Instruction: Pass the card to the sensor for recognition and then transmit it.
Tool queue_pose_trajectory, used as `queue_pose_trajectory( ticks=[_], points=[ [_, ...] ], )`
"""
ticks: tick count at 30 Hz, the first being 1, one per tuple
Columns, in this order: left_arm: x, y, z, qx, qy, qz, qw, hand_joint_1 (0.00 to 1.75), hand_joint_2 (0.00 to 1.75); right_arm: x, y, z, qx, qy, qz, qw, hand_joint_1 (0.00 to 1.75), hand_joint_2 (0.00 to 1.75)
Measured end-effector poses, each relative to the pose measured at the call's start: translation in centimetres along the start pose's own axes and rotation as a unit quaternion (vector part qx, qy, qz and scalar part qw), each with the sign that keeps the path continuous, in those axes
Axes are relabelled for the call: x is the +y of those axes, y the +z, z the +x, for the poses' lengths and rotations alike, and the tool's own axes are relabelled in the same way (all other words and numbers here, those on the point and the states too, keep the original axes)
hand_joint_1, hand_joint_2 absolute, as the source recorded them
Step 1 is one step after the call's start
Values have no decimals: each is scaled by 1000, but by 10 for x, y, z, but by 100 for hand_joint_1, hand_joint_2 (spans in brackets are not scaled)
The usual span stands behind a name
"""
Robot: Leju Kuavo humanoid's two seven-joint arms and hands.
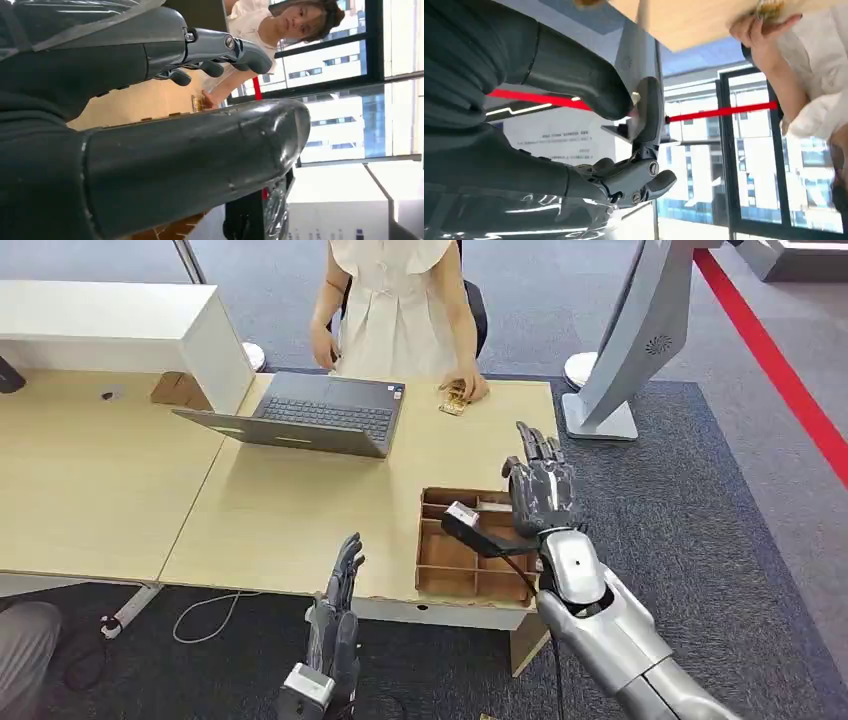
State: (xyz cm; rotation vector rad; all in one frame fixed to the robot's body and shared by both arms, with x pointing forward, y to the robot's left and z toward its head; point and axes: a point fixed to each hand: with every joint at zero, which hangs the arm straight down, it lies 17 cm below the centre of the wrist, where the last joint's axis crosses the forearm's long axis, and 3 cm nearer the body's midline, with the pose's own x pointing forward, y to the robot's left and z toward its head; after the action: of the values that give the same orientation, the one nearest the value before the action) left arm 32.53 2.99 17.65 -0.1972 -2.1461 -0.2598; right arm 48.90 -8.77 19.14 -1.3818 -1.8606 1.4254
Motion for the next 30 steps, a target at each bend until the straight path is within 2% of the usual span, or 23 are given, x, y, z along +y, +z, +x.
queue_pose_trajectory(
  ticks=[5,9,19,30],
  points=[
    [-6,-2,-1,-1,4,-9,1000,0,0,-43,-21,-9,4,5,-49,999,175,175],
    [-10,-3,-1,-1,9,-16,1000,0,0,-61,-31,-14,5,15,-60,998,175,175],
    [-31,-6,2,-5,32,-48,998,0,0,-60,-56,-10,-23,45,-25,998,175,175],
    [-68,-3,7,-13,62,-122,991,0,0,-25,-93,-18,-35,91,62,993,175,175]
  ],
)
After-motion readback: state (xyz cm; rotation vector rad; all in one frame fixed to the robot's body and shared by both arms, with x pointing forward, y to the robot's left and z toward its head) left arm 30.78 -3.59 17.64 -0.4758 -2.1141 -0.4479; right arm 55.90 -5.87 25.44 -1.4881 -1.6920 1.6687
